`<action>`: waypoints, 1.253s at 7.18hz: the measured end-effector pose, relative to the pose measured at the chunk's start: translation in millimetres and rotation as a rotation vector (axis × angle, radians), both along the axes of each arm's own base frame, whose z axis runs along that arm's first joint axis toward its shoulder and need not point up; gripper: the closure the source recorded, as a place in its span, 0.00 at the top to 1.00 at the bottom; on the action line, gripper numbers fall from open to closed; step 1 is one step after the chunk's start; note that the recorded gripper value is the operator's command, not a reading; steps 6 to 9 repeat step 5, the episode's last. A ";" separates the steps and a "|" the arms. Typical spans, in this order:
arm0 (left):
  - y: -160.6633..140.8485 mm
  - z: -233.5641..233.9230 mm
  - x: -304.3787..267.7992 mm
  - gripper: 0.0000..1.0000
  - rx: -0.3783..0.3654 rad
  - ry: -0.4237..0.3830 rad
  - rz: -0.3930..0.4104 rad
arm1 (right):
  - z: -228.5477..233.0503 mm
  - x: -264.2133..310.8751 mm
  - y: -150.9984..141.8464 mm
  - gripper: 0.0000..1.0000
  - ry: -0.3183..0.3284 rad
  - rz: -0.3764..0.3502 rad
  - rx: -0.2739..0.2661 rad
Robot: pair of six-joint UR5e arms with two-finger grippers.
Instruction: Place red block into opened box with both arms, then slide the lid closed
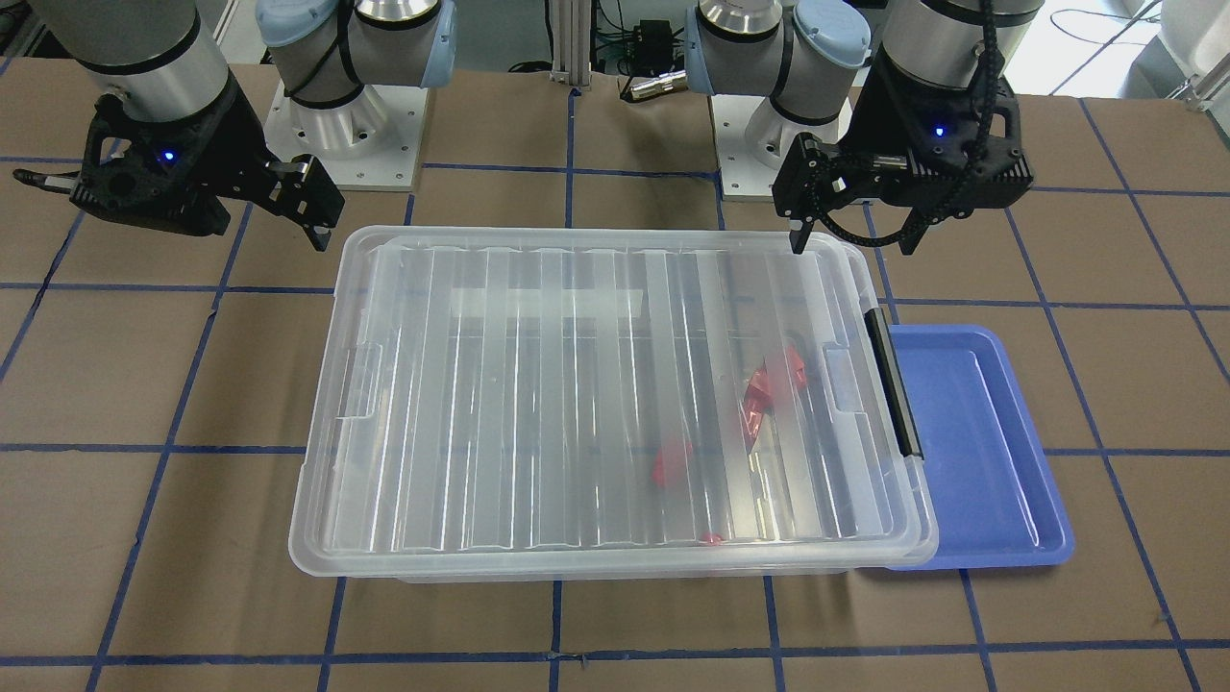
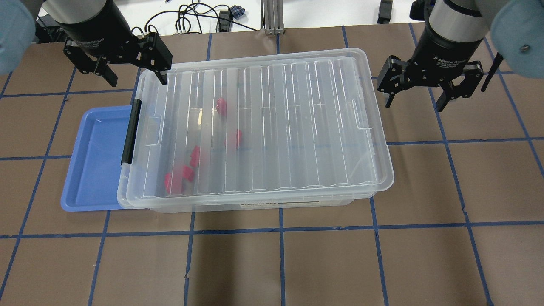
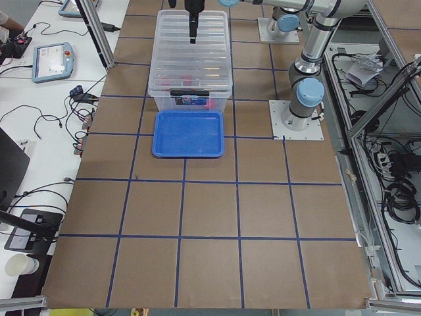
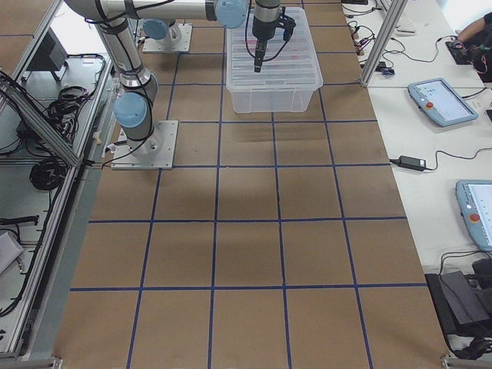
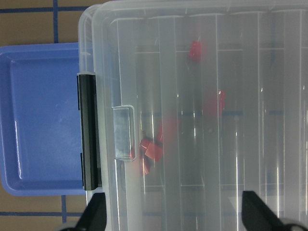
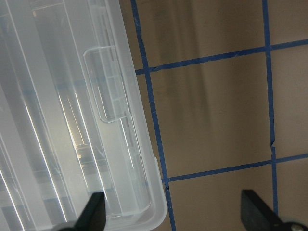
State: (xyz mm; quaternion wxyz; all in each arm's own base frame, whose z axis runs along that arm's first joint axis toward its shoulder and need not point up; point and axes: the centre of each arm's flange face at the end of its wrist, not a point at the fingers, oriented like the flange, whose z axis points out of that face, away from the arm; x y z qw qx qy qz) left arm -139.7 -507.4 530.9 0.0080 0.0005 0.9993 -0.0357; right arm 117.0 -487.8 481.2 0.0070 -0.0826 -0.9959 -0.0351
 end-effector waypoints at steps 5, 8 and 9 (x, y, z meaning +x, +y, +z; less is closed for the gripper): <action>-0.2 -4.8 -1.5 1.00 0.011 0.001 -0.004 | -0.4 -1.4 -0.3 1.00 0.001 0.000 0.002; -0.2 -4.8 -1.5 1.00 0.011 0.001 -0.004 | -0.4 -1.4 -0.3 1.00 0.001 0.000 0.002; -0.2 -4.8 -1.5 1.00 0.011 0.001 -0.004 | -0.4 -1.4 -0.3 1.00 0.001 0.000 0.002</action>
